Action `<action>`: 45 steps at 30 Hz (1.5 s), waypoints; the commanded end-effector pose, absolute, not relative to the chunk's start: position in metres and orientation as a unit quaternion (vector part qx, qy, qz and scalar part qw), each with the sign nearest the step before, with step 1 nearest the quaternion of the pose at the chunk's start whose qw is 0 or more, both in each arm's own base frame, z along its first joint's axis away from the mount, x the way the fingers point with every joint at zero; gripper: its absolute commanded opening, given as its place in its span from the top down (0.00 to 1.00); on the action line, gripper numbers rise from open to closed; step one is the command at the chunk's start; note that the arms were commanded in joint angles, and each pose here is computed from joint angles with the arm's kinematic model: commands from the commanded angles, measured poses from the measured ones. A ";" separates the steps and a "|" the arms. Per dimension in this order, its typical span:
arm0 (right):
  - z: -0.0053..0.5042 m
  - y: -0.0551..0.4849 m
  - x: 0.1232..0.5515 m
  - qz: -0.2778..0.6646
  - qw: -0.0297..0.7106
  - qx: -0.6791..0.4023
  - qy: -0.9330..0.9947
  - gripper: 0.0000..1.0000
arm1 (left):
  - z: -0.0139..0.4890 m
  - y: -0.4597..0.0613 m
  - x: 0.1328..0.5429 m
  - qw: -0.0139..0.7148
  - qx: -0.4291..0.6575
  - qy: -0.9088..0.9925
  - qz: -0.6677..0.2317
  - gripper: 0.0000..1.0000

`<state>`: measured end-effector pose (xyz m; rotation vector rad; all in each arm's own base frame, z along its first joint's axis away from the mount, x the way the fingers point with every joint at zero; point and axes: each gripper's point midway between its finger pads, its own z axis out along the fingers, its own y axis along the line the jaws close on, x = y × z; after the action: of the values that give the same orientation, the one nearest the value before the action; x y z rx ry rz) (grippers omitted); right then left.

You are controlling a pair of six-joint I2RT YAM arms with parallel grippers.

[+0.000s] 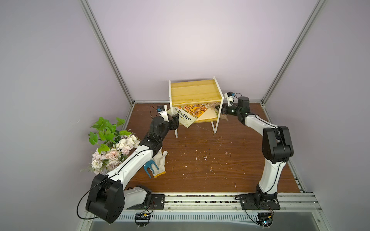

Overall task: Wipe the bookshelf clean with a cloth
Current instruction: Adjust the distractor on the shelf.

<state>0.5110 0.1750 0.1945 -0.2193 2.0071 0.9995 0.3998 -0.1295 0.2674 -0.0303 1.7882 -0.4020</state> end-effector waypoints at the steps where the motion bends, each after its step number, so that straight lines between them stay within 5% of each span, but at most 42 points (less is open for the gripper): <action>1: 0.274 0.172 0.504 0.387 0.538 -0.141 0.735 1.00 | 0.276 -0.126 0.403 0.615 -0.011 0.769 -0.174 0.33; 7: 0.315 0.187 0.562 0.460 0.552 -0.116 0.686 1.00 | 0.272 -0.127 0.401 0.610 -0.013 0.772 -0.178 0.33; 16: 0.362 0.201 0.631 0.453 0.601 -0.125 0.646 1.00 | 0.267 -0.140 0.407 0.596 0.006 0.778 -0.198 0.35; 23: 0.241 0.194 0.645 0.351 0.556 -0.088 0.749 1.00 | 0.270 -0.137 0.410 0.604 0.001 0.774 -0.190 0.35; 32: 0.435 0.180 0.623 0.365 0.676 -0.126 0.627 1.00 | 0.274 -0.138 0.413 0.608 0.012 0.773 -0.184 0.41; 40: 0.431 0.218 0.626 0.390 0.665 -0.167 0.614 1.00 | 0.270 -0.148 0.417 0.595 0.033 0.779 -0.195 0.48; 45: 0.461 0.223 0.581 0.385 0.658 -0.275 0.586 1.00 | 0.266 -0.151 0.417 0.591 0.037 0.781 -0.201 0.48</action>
<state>0.6123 0.2203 0.4405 -0.4511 1.3735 0.8834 0.4147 -0.1492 0.2574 0.0576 1.8335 -0.4537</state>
